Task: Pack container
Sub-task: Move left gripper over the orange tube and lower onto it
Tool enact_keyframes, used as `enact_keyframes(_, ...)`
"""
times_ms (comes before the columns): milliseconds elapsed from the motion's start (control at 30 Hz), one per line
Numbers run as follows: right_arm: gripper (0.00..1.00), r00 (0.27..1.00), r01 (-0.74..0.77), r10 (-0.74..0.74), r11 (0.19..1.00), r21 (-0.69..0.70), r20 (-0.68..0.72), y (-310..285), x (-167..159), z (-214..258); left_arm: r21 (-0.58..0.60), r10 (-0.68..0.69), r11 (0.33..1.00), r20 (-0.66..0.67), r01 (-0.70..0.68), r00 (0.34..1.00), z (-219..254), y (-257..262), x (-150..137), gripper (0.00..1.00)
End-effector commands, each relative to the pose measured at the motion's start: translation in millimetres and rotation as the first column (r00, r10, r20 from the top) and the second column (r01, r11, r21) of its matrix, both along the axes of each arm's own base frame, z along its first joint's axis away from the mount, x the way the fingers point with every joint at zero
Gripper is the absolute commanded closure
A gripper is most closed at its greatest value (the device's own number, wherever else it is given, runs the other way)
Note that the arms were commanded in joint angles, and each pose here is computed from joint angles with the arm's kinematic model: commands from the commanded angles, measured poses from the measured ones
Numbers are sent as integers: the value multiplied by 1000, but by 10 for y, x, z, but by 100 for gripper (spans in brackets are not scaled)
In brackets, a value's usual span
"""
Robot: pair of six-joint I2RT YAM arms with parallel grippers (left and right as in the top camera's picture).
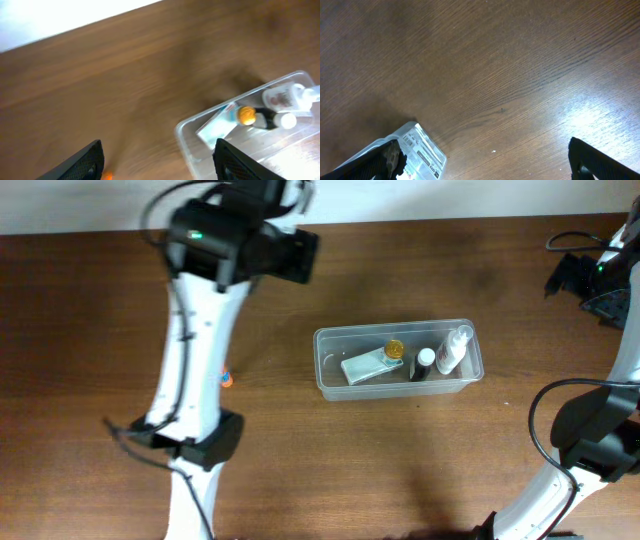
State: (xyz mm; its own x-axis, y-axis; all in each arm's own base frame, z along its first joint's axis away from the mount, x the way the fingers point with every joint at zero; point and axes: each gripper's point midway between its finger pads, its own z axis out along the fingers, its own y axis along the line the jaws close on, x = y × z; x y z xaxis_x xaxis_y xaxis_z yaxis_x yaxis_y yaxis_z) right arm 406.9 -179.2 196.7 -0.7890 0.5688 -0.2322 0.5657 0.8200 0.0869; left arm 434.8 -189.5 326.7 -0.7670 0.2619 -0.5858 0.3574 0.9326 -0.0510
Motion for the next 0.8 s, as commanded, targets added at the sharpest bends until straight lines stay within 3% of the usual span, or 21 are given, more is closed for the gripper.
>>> enact_keyframes(0,2,1000,13,-13,1000,3,-4,-7,0,-18,42,56,998,-72,-53,996,-85,329,-80,30)
enact_keyframes(233,2,1000,13,-13,1000,3,-4,-7,0,-18,147,198,977,-326,-157,924,-758,765,-283,29)
enact_keyframes(367,2,1000,13,-13,1000,3,-4,-7,0,-18,208,334,941,-457,-267,824,-1175,1136,-380,29)
enact_keyframes(600,2,1000,13,-13,1000,3,-4,-7,0,-18,235,411,912,-554,-337,724,-1462,1453,-507,29)
enact_keyframes(767,2,1000,13,-13,1000,3,-4,-7,0,-18,236,412,910,-585,-340,698,-1566,1477,-554,28)
